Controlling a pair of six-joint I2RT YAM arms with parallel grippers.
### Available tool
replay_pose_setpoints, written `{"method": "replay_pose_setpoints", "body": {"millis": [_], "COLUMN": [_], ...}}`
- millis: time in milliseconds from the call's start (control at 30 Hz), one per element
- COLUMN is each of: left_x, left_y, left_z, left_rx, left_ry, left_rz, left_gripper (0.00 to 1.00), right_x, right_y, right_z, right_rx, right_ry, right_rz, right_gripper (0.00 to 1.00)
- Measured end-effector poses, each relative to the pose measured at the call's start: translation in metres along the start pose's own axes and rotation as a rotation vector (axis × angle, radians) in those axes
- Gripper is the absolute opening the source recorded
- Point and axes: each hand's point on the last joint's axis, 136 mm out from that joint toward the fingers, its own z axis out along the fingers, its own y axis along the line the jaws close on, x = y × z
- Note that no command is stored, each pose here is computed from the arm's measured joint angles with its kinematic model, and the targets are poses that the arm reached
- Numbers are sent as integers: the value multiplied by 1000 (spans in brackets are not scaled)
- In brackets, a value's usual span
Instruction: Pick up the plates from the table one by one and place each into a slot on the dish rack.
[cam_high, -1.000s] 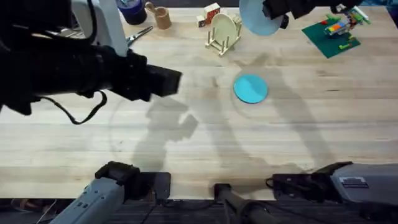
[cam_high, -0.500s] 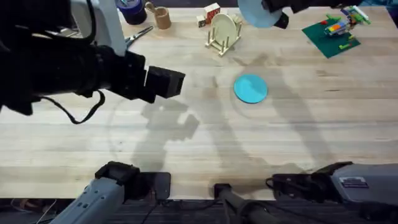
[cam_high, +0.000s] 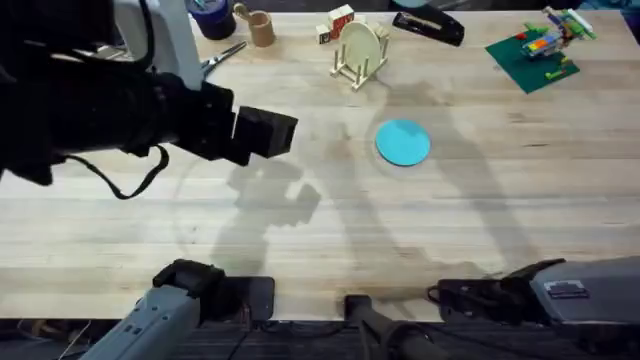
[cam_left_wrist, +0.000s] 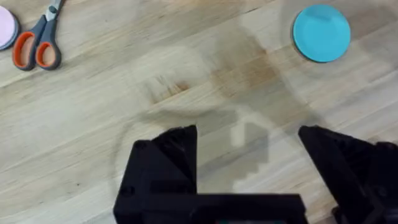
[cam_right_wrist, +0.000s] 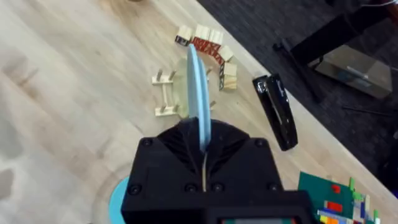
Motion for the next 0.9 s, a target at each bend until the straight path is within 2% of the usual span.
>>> {"method": "replay_pose_setpoints", "body": {"millis": [500,900], "left_x": [0,0], "left_y": [0,0], "left_z": [0,0], "left_rx": [0,0], "left_ry": [0,0], "left_rz": [0,0], "left_gripper": [995,995], "right_x": [25,32], "right_y": [6,11], "right_z": [59,93], "right_rx": [-46,-76], "right_ry": [100,115], "right_rz": [16,19], "right_gripper": [30,30]}}
